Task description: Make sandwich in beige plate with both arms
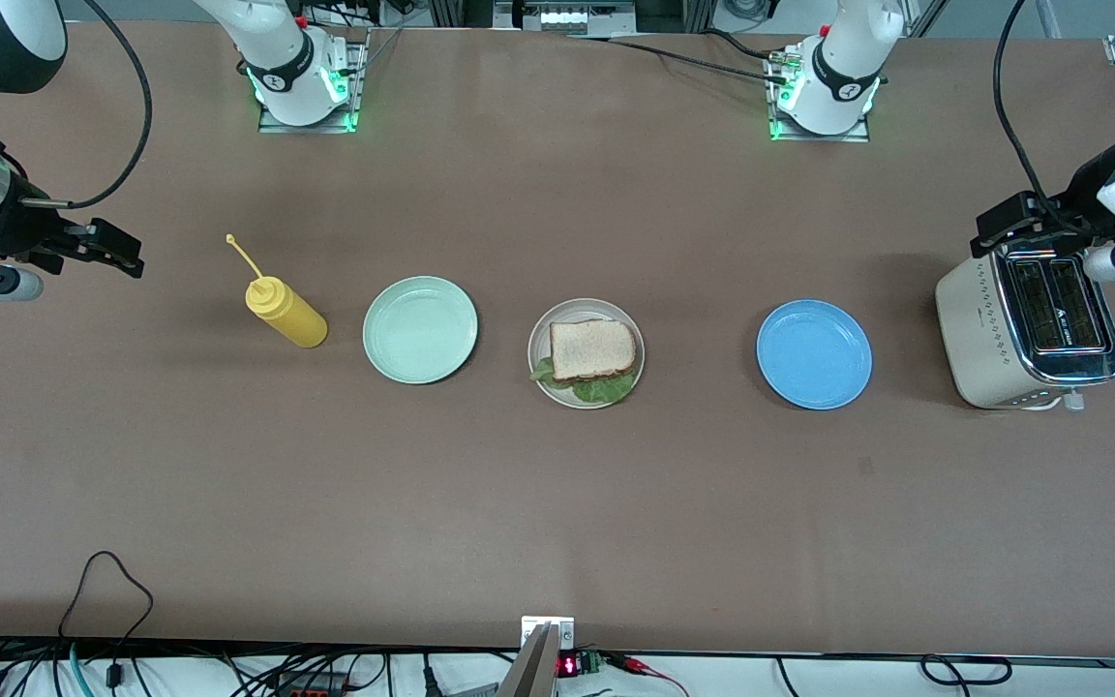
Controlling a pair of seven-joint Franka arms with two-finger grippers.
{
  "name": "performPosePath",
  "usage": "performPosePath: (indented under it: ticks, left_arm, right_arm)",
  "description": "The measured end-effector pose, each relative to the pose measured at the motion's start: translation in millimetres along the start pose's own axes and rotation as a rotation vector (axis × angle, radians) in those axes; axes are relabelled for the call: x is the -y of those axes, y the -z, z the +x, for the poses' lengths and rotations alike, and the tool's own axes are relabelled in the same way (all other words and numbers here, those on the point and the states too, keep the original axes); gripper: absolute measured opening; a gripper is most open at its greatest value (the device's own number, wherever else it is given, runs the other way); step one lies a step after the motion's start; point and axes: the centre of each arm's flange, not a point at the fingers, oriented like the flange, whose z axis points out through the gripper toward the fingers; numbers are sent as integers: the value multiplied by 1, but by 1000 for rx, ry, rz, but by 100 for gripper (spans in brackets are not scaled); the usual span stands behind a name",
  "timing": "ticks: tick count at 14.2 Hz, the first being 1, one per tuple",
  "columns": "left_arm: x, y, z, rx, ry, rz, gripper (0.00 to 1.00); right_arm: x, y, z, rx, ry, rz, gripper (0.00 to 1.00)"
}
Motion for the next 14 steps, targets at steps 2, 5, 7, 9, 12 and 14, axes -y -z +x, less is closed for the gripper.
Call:
performPosePath:
  ticks: [2, 5, 7, 9, 12, 14]
  left_arm:
    - [1, -3, -8, 10, 1, 0, 100]
    - [1, 0, -17, 7, 1, -1, 100]
    - [1, 3, -20, 1, 1, -1, 100]
    - [1, 3, -22, 1, 1, -1, 100]
    - [3, 1, -23, 7, -3, 32, 100]
    - [1, 1, -24, 11, -8, 45, 100]
  right_arm:
    - [0, 0, 0, 0, 0, 0, 100]
    - [-2, 0, 0, 0, -3, 0, 100]
    - [-2, 0, 0, -1, -4, 0, 100]
    - [-2, -1, 0, 0, -4, 0, 100]
    - [-3, -1, 0, 0, -6, 0, 100]
    - [-4, -1, 0, 0, -7, 0, 100]
